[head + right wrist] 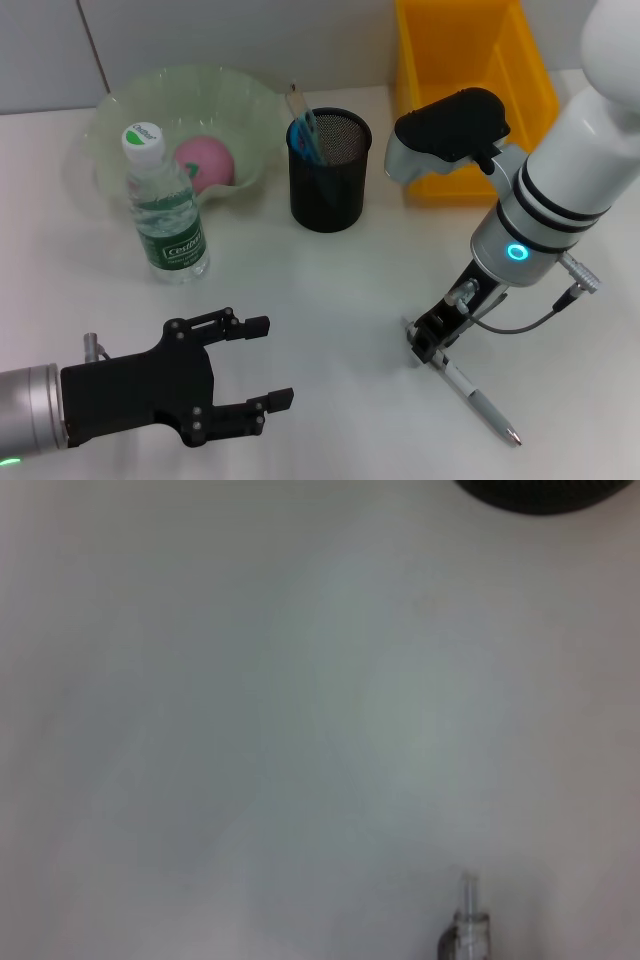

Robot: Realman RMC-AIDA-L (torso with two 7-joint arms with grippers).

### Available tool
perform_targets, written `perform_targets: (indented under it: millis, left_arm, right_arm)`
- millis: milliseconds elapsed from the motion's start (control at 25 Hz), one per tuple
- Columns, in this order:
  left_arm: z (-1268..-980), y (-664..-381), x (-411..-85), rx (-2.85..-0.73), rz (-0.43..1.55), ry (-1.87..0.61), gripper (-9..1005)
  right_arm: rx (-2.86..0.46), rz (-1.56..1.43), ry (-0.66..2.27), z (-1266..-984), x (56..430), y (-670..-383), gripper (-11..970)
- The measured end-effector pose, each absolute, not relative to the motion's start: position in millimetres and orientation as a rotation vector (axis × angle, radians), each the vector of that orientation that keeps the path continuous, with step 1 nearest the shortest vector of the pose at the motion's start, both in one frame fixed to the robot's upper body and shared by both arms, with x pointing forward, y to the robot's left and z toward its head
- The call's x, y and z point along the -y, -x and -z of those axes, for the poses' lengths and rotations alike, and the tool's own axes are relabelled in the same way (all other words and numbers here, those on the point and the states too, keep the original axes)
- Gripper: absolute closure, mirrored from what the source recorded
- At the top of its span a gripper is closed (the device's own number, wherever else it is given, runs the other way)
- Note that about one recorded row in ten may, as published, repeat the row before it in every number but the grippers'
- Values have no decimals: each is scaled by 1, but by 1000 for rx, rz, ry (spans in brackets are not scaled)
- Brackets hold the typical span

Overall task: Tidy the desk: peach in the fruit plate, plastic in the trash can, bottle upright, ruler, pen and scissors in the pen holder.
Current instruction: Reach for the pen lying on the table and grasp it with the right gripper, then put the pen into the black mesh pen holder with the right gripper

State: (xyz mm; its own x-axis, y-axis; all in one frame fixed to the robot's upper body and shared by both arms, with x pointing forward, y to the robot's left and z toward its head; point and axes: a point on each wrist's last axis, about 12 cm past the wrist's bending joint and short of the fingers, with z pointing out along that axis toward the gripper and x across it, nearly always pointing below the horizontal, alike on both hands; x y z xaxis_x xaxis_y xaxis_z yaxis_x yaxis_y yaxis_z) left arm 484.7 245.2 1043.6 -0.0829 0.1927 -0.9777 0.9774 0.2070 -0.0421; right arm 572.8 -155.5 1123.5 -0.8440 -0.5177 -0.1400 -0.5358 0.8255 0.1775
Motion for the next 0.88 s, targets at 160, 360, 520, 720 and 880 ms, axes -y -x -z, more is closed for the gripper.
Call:
perform_targets:
  millis: [160,360,520,720,880]
  left_arm:
    - [-1044,-485,-245,-1493,999,-1168,217]
    - [-1044,-485,-245,-1492,999,-1170,217]
    - [-1044,-485,-245,-1492,999,-1170,216]
    - [-1044,-485,-245,-1491,999,-1171,217]
    - [-1044,-485,-246,-1493,998,-1169,216]
  right_arm:
    - [-2928,-319,841,-1122,156,-572,632]
    - [-2935,-319,839,-1120,157,-572,644]
    - [-2935,-311,855,-1119,155,-571,657]
    - [-2928,-300,869,-1117,154,-571,707]
    - [-2910,-308,871,-1119,153,-571,777]
